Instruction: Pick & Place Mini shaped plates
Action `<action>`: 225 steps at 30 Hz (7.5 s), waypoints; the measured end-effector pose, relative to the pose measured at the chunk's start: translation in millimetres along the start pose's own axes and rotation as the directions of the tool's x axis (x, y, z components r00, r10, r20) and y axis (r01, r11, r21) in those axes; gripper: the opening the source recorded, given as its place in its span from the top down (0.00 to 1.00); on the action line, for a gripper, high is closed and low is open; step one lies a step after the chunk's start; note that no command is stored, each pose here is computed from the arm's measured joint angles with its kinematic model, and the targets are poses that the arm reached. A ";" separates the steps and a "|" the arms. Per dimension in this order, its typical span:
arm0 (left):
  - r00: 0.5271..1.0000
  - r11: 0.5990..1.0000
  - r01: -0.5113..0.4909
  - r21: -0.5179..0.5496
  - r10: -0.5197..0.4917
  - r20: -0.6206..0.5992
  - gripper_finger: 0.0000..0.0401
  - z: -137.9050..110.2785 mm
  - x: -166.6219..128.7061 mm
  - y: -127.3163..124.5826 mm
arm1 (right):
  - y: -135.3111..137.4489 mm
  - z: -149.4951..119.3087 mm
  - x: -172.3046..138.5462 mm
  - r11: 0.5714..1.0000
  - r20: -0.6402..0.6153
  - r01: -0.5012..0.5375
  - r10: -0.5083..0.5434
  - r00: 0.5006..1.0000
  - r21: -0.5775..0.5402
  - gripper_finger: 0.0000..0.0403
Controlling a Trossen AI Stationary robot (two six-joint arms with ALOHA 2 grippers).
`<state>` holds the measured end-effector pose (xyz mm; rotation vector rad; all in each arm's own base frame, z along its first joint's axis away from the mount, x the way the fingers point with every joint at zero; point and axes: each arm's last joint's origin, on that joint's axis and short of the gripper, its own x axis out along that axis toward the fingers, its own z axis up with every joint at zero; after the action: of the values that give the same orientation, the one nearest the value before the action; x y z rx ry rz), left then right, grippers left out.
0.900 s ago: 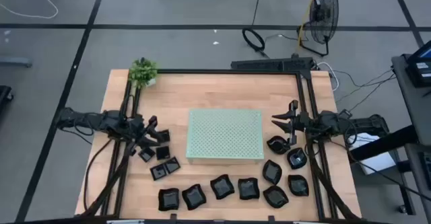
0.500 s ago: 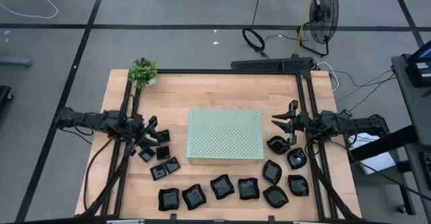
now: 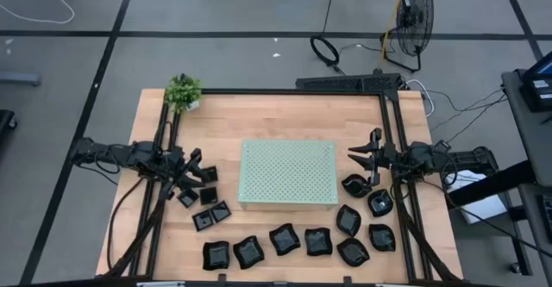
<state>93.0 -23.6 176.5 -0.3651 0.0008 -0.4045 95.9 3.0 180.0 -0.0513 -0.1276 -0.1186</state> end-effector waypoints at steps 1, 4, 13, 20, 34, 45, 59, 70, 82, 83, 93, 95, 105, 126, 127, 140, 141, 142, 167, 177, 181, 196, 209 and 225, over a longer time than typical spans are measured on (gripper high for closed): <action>1.000 1.000 0.000 0.000 0.000 0.000 0.68 0.0 0.0 0.0 | 0.0 0.0 0.0 1.000 0.000 0.000 0.000 1.000 0.000 0.81; 1.000 1.000 0.000 0.000 0.000 0.000 0.68 0.0 0.0 0.0 | 0.0 0.0 0.0 1.000 0.000 0.000 0.000 1.000 0.000 0.81; 1.000 1.000 0.000 0.000 0.000 0.000 0.68 0.0 0.0 0.0 | 0.0 0.0 0.0 1.000 0.000 0.000 0.000 1.000 0.000 0.81; 1.000 1.000 0.000 0.000 0.000 0.000 0.68 0.0 0.0 0.0 | 0.0 0.0 0.0 1.000 0.000 0.000 0.000 1.000 0.000 0.81; 1.000 1.000 0.000 0.000 0.000 0.000 0.68 0.0 0.0 0.0 | 0.0 0.0 0.0 1.000 0.000 0.000 0.000 1.000 0.000 0.81; 1.000 1.000 0.000 0.000 0.000 0.000 0.68 0.0 0.0 0.0 | 0.0 0.0 0.0 1.000 0.000 0.000 0.000 1.000 0.000 0.81; 1.000 1.000 0.000 0.000 0.000 0.000 0.68 0.0 0.0 0.0 | 0.0 0.0 0.0 1.000 0.000 0.000 0.000 1.000 0.000 0.81; 1.000 1.000 0.000 0.000 0.000 0.000 0.68 0.0 0.0 0.0 | 1.3 0.9 0.0 0.851 0.011 -0.046 0.047 0.999 0.524 0.81; 1.000 1.000 0.000 0.000 0.000 0.000 0.68 0.0 0.0 0.0 | 0.6 1.6 0.0 0.849 0.018 -0.030 0.024 1.000 0.528 0.81; 1.000 1.000 0.000 0.000 0.000 0.000 0.68 0.0 0.0 0.0 | 0.5 3.1 0.0 0.858 0.033 -0.037 0.023 0.999 0.513 0.81; 1.000 1.000 0.000 0.000 0.000 0.000 0.68 0.0 0.0 0.0 | 0.1 38.7 -8.2 0.919 0.406 -0.249 0.111 0.907 0.306 0.81; 1.000 1.000 0.000 0.000 0.000 0.000 0.68 0.0 0.0 0.0 | 0.5 41.3 -9.0 0.925 0.423 -0.265 0.133 0.896 0.271 0.80; 1.000 1.000 -0.001 0.000 0.001 0.000 0.68 0.0 0.0 0.0 | -2.2 73.0 17.4 0.970 -0.150 0.051 -0.016 0.989 0.238 0.52; 1.000 1.000 0.000 0.000 0.000 0.000 0.68 0.0 0.0 0.0 | -0.5 27.9 24.7 0.771 -0.967 0.636 -0.140 0.214 0.030 0.49; 1.000 1.000 0.000 0.000 0.000 0.000 0.68 0.0 0.0 0.0 | 0.2 23.8 24.4 0.763 -0.972 0.645 -0.126 0.197 0.032 0.49; 1.000 1.000 0.000 0.000 0.000 0.000 0.68 0.0 0.0 0.0 | 8.5 -40.6 15.2 0.729 -0.984 0.665 0.061 0.170 0.161 0.50; 1.000 1.000 0.000 0.000 0.000 0.000 0.68 0.0 0.0 0.0 | 8.8 -43.3 14.4 0.728 -0.982 0.664 0.069 0.175 0.170 0.51; 1.000 1.000 -0.001 0.000 0.001 0.000 0.68 0.0 0.0 0.0 | 8.8 -45.0 13.7 0.728 -0.981 0.664 0.070 0.178 0.173 0.51; 1.000 1.000 0.000 0.000 0.000 0.000 0.68 0.0 0.0 0.0 | 8.9 -41.4 14.9 0.715 -0.959 0.653 0.092 0.269 0.252 0.58; 1.000 1.000 0.000 0.000 0.000 0.000 0.68 0.0 0.0 0.0 | 8.1 -41.5 14.7 0.719 -0.961 0.655 0.065 0.270 0.233 0.58; 1.000 1.000 0.000 0.000 0.000 0.000 0.68 0.0 0.0 0.0 | 8.1 -41.5 14.7 0.719 -0.961 0.655 0.065 0.270 0.232 0.58; 1.000 1.000 0.000 0.000 0.000 0.000 0.68 0.0 0.0 0.0 | 8.0 -41.4 14.1 0.728 -0.963 0.647 0.064 0.263 0.225 0.72; 1.000 1.000 0.000 0.000 0.000 0.000 0.68 0.0 0.0 0.0 | 7.0 -41.0 15.3 0.736 -0.960 0.644 0.026 0.280 0.208 0.94; 1.000 1.000 -0.001 0.000 0.001 0.000 0.68 0.0 0.0 0.0 | 2.6 -28.1 32.4 0.771 -0.838 0.600 -0.172 0.517 0.212 1.00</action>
<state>93.0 -23.6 176.5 -0.3651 0.0005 -0.4038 131.6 0.2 156.2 0.5575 0.7537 -0.5784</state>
